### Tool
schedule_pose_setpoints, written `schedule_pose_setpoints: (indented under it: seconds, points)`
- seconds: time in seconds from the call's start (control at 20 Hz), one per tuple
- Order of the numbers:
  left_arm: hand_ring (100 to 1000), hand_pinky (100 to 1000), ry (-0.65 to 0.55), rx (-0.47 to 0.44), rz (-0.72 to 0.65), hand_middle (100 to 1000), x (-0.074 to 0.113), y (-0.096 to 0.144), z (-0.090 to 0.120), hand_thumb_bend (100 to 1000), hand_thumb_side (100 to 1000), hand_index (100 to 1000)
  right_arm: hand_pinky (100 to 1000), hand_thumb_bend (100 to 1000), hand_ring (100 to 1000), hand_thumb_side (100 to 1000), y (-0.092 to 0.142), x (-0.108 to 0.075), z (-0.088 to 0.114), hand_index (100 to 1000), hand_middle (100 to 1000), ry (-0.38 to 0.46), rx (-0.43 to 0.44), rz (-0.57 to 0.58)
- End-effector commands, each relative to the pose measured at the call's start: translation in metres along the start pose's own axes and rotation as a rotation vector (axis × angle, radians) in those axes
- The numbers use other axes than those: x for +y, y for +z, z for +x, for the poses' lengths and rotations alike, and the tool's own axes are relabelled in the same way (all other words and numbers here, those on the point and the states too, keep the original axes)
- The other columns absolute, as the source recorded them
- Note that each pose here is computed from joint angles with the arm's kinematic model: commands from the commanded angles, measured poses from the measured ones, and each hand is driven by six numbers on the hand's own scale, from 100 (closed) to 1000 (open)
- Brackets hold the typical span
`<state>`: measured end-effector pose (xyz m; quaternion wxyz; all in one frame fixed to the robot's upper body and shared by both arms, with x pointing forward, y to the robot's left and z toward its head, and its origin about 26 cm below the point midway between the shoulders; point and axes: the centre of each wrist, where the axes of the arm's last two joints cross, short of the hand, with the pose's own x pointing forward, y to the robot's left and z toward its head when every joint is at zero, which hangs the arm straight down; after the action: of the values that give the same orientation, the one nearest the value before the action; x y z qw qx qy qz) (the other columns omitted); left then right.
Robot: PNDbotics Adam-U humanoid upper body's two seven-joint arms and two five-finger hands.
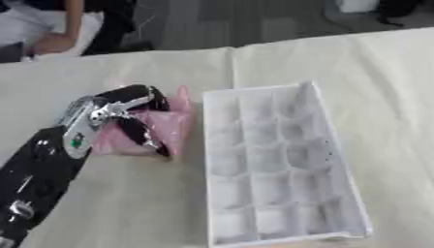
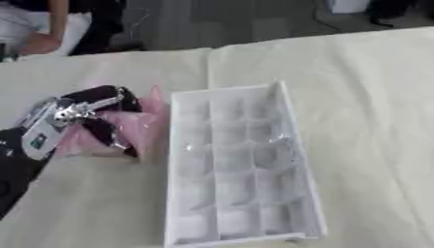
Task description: Pick up objects on the table and place them in the box.
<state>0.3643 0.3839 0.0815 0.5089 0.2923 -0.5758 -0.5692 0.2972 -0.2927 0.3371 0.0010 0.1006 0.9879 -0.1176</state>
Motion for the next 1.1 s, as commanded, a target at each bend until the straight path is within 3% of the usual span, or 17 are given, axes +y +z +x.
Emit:
schedule_pose_setpoints:
  seconds: [0.05,0.25,0.4,0.55,0.65,0.8,1.1]
  points:
    - [105,100,-0.023,0.061,0.088,192,-0.008,0.005,-0.010,102,100,241,646,100,755,918,-0.010,-0.003,0.005,758,764,0.006,-0.034,0.007]
    - [100,100,-0.062,0.061,0.203,100,-0.011,0.005,-0.010,100,100,174,645,100,754,919,-0.010,-0.003,0.005,758,764,0.006,-0.029,0.007]
    - [100,100,-0.076,0.060,0.266,100,-0.013,0.006,-0.011,120,100,144,645,100,754,918,-0.010,-0.003,0.005,757,763,0.006,-0.025,0.007]
    - [100,100,-0.080,0.052,0.334,100,-0.010,0.008,-0.010,245,100,121,644,100,754,919,-0.009,-0.003,0.005,757,763,0.006,-0.021,0.008]
    - [100,100,-0.081,0.043,0.389,100,-0.003,0.009,-0.008,269,100,120,644,100,754,918,-0.009,-0.004,0.005,757,763,0.007,-0.020,0.009]
    - [100,100,-0.093,0.017,0.495,100,0.020,0.013,0.003,261,100,124,644,100,754,918,-0.009,-0.004,0.005,757,763,0.008,-0.017,0.011]
    - [100,100,-0.199,-0.071,0.641,100,0.089,0.034,0.035,254,100,134,644,100,754,916,-0.008,-0.004,0.004,758,763,0.011,-0.009,0.019]
